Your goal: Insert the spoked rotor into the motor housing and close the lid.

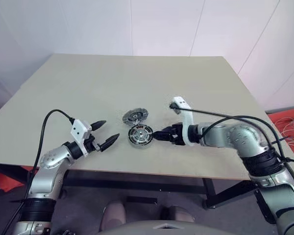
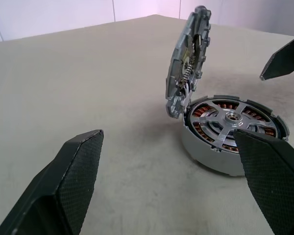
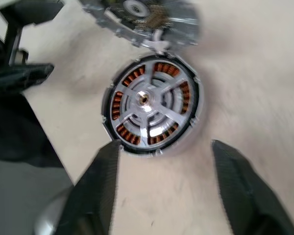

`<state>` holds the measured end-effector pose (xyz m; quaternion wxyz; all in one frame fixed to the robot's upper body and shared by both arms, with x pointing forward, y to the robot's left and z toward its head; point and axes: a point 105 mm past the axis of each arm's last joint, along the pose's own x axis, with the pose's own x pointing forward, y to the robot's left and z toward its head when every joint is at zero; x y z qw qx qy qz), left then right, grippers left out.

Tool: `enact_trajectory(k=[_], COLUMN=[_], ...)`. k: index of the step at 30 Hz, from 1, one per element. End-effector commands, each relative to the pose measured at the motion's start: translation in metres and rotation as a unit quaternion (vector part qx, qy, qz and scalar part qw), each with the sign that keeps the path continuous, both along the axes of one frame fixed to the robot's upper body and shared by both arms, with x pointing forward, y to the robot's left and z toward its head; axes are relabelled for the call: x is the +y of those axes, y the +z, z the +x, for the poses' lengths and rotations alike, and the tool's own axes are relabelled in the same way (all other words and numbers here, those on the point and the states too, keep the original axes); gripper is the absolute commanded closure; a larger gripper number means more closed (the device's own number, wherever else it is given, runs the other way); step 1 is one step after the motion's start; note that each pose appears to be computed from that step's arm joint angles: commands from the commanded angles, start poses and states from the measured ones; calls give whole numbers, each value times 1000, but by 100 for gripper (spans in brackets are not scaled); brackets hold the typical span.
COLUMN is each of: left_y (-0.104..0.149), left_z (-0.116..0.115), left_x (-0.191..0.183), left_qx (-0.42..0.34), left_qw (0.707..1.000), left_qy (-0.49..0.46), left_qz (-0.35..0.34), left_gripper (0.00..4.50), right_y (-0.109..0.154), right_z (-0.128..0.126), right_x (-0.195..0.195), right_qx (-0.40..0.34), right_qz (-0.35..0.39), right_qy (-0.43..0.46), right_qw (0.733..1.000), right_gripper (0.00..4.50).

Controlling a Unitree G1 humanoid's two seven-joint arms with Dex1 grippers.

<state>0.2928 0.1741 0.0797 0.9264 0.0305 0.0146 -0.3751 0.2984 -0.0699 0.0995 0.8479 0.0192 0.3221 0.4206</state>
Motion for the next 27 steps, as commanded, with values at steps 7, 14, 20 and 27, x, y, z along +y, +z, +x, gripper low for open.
enact_trajectory(k=[7, 14, 20, 27], left_y=[9, 8, 9, 9], left_z=[4, 4, 4, 4], left_x=[-9, -15, -12, -10], left_qx=[-30, -32, -33, -33], left_qw=[1000, 999, 999, 999], left_qy=[-6, -8, -3, -1], left_qz=[-5, -10, -10, -10], left_gripper=[0, 0, 0, 0], right_y=[14, 10, -21, -40], right_z=[16, 33, 29, 25], right_x=[32, 47, 46, 40], right_qx=[-179, -208, -168, -145], right_qz=[12, 6, -19, -41], right_qy=[144, 168, 200, 212], right_qw=[973, 964, 965, 966], right_gripper=[445, 445, 445, 445])
